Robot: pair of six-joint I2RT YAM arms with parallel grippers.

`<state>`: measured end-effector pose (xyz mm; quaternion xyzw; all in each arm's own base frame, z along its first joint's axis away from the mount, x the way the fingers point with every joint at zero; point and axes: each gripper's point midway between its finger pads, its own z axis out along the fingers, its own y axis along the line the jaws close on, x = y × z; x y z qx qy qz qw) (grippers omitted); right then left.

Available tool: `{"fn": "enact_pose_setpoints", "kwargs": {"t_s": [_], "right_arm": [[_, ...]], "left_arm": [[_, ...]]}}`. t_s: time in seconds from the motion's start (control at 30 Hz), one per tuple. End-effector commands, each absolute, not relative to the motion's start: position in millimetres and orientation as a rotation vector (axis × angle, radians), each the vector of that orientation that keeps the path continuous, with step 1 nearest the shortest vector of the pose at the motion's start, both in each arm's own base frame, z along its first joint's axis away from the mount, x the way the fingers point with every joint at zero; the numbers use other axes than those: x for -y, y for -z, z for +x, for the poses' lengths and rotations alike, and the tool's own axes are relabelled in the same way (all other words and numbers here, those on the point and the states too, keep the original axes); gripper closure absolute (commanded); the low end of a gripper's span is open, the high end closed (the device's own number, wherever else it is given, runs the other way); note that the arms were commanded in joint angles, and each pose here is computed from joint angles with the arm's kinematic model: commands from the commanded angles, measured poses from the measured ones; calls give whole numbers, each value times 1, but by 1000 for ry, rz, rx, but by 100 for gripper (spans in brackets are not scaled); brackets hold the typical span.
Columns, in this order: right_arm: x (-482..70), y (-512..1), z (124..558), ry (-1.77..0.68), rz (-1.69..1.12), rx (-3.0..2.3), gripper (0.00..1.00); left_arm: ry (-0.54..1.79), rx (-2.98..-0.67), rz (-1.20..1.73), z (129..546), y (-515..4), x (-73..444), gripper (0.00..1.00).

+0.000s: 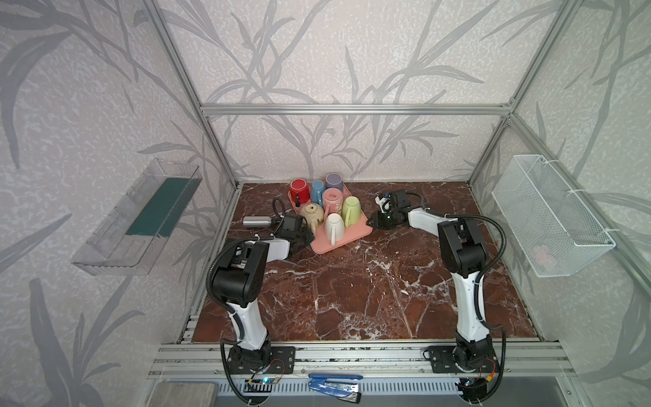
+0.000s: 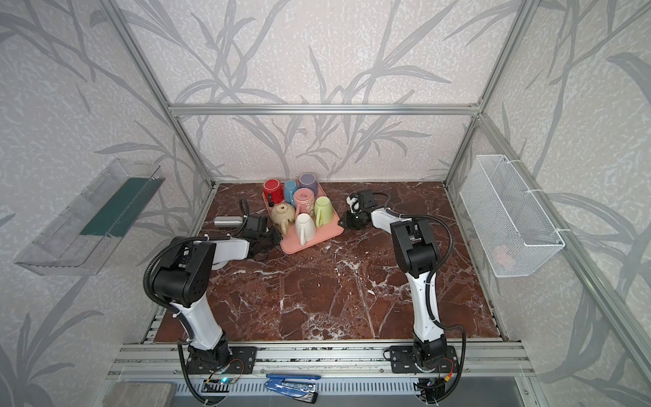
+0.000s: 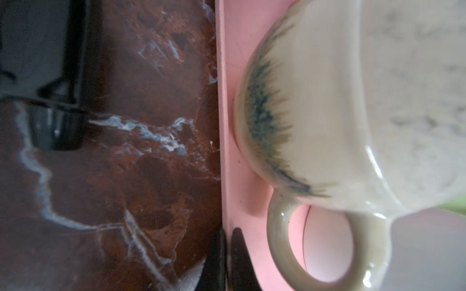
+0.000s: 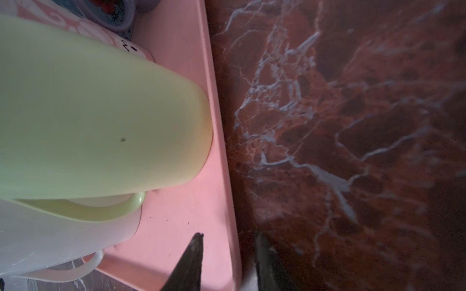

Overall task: Turn the mug right side up
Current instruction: 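Move both grippers forward toward the pink tray of upside-down mugs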

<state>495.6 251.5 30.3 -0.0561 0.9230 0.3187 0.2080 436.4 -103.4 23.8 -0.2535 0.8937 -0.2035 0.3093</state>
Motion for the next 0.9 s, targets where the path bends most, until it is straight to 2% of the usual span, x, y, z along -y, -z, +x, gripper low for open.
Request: {"fn": "enact_pose_setpoints", "kwargs": {"t_s": [0.0,0.2,0.33,0.6,0.87], "right_arm": [[-254,-12,485,-852,-162,-2651,71],[-261,-8,480,-845,-181,-2671,84],[-262,-6,476,-834,-189,-2689,100],[-253,-6,459,-819,-176,-2691,100],[-236,-10,425,-791,-155,-2698,100]], "left_arm": [[546,-2477,-678,412,10,111,100],[616,-2461,-669,406,8,118,100],[643,-2468,-656,398,8,122,100],[669,-2475,-626,385,4,129,100],[682,-2500,-584,368,2,139,100]]}}
